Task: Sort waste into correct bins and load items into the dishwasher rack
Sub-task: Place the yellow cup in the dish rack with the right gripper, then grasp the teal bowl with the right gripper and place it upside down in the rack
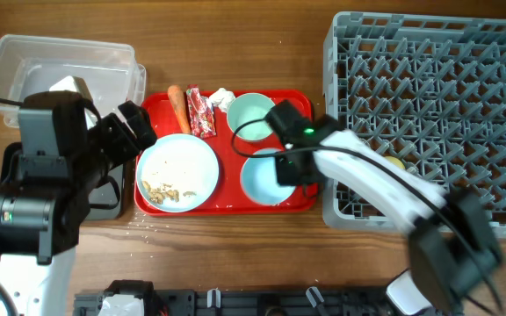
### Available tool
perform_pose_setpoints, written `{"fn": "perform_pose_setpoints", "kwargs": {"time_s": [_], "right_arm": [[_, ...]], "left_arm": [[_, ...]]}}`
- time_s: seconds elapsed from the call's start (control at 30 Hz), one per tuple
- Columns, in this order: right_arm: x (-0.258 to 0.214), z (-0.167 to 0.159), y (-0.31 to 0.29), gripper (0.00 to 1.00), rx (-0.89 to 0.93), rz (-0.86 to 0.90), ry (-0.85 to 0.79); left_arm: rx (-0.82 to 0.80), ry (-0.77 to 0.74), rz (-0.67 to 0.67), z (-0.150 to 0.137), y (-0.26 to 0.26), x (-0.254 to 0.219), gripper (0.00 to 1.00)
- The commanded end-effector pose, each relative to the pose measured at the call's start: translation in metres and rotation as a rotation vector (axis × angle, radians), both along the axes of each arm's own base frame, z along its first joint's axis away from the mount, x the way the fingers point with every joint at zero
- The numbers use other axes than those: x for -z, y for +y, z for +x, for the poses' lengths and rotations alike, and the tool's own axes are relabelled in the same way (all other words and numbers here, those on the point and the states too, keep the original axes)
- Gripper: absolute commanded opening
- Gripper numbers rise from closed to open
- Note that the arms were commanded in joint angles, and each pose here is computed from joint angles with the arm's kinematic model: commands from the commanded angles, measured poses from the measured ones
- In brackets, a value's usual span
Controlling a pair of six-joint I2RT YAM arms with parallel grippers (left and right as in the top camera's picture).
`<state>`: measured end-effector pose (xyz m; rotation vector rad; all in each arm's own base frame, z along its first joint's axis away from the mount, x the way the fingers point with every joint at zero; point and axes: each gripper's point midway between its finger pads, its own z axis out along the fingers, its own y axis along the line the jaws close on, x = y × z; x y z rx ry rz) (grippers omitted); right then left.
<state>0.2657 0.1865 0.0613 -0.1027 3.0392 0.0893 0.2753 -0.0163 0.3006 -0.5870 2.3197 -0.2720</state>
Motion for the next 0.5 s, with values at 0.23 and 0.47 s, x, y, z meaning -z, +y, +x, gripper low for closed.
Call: {"fn": "perform_pose_setpoints", "kwargs": {"time_s": [0.23, 0.47], "right_arm": [[-0.215, 0.049, -0.245, 0.04, 0.672, -0.669, -0.828], [-0.151, 0.115, -0.309, 0.04, 0.587, -0.989, -0.631]], "left_arm": [[-0.027, 0.016, 0.004, 0.007, 0.004, 0.002, 1.00], [-0.027, 0.016, 0.004, 0.007, 0.004, 0.002, 1.00]]}}
